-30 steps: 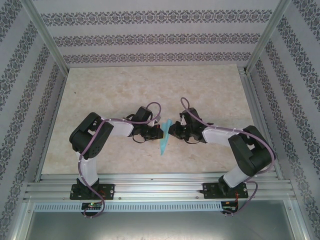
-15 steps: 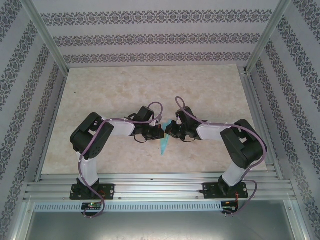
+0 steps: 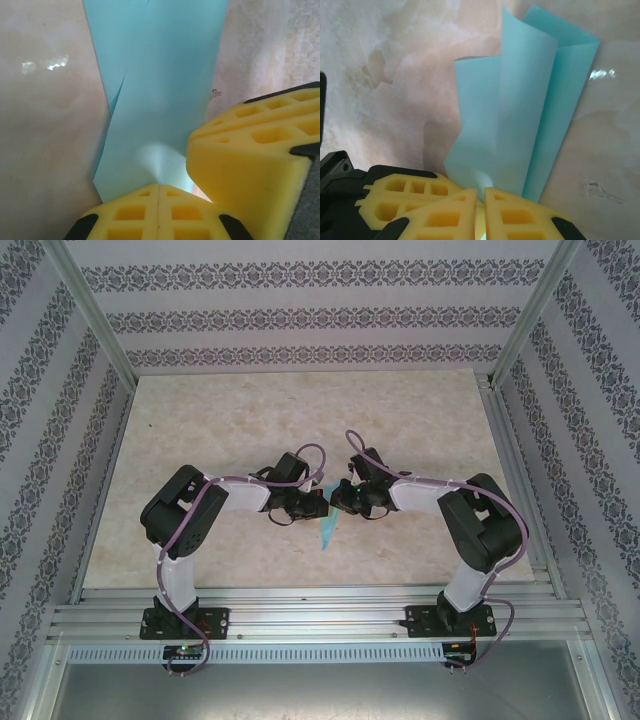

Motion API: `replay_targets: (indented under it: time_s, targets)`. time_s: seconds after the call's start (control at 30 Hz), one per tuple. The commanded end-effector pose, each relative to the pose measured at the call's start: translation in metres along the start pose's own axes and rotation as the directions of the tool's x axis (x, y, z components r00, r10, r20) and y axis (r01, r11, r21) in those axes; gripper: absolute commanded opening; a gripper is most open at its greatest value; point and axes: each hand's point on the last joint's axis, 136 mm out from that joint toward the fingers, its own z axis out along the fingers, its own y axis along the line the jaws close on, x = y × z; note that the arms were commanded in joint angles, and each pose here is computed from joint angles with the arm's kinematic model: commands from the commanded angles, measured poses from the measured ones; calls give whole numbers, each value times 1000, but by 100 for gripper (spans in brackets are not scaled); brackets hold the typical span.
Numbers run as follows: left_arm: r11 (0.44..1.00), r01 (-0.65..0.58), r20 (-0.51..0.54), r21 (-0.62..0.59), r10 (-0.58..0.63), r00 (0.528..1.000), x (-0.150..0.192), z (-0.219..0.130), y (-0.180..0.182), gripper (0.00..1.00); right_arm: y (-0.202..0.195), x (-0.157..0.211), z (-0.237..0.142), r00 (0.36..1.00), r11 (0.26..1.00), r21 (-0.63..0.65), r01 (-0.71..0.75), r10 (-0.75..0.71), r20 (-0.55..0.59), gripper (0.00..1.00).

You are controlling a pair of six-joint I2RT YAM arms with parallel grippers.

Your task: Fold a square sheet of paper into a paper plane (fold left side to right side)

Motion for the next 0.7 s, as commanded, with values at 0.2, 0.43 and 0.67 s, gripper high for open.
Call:
replay_targets:
  time_s: [0.2, 0.43, 0.67]
  targets:
    - [976, 16, -100, -216, -38, 994, 42, 20, 62, 0, -47, -30, 13, 996, 984, 178, 7, -23, 88, 13]
    - [974, 16, -109, -224, -42, 993, 46, 20, 65, 0, -53, -55, 4, 990, 989, 146, -2, -19, 139, 14]
    - [973, 15, -114, -231, -43, 993, 46, 21, 67, 0, -48, -101, -1, 980, 994, 108, 15, -36, 198, 15]
